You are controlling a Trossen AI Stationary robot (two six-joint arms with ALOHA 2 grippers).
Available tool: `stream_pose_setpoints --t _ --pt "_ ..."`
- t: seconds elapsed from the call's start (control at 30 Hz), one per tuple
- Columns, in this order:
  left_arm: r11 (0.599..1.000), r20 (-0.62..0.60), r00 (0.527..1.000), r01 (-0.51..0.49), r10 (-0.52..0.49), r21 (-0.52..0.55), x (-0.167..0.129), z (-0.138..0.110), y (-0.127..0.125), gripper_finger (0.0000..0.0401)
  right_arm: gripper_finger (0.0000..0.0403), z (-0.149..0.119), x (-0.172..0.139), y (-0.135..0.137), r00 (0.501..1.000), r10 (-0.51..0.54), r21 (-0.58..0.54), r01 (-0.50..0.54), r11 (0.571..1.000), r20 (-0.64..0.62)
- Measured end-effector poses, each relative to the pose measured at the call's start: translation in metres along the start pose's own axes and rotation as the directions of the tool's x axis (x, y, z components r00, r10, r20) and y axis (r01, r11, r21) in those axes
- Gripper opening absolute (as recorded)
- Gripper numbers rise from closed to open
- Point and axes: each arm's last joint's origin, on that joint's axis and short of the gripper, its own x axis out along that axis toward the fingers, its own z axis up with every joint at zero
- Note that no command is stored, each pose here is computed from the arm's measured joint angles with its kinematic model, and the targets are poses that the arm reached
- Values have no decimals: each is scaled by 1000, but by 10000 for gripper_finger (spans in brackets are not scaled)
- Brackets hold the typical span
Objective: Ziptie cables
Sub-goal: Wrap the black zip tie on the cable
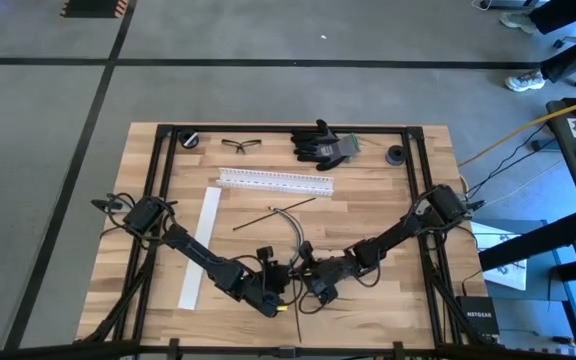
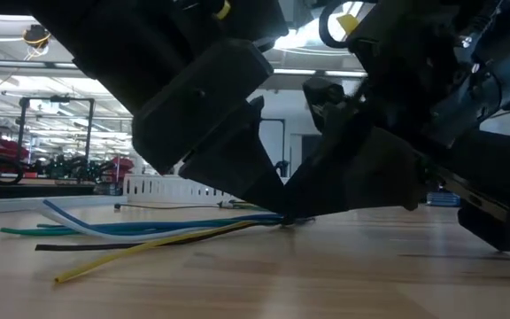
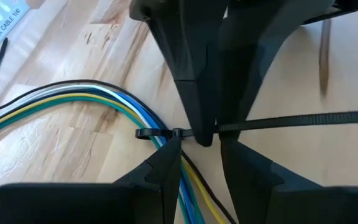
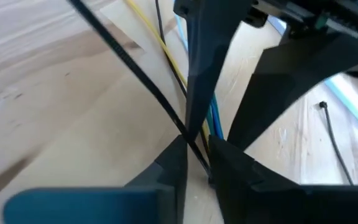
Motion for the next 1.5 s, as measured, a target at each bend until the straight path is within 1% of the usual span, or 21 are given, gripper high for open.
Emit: stream_pose_setpoints --t 0.1,0.17,1.5 --pt "1000 -3 1000 -1 1 5 0 -1 0 100 15 -1 0 -1 1000 4 11 -4 1000 0" --pt "1000 -1 1000 -1 1 7 -1 -1 -1 100 4 -1 0 -1 1000 5 13 -5 1000 1" --pt "1000 -1 1000 4 -4 8 -2 -1 -2 100 0 0 0 -1 1000 6 15 -6 1000 4"
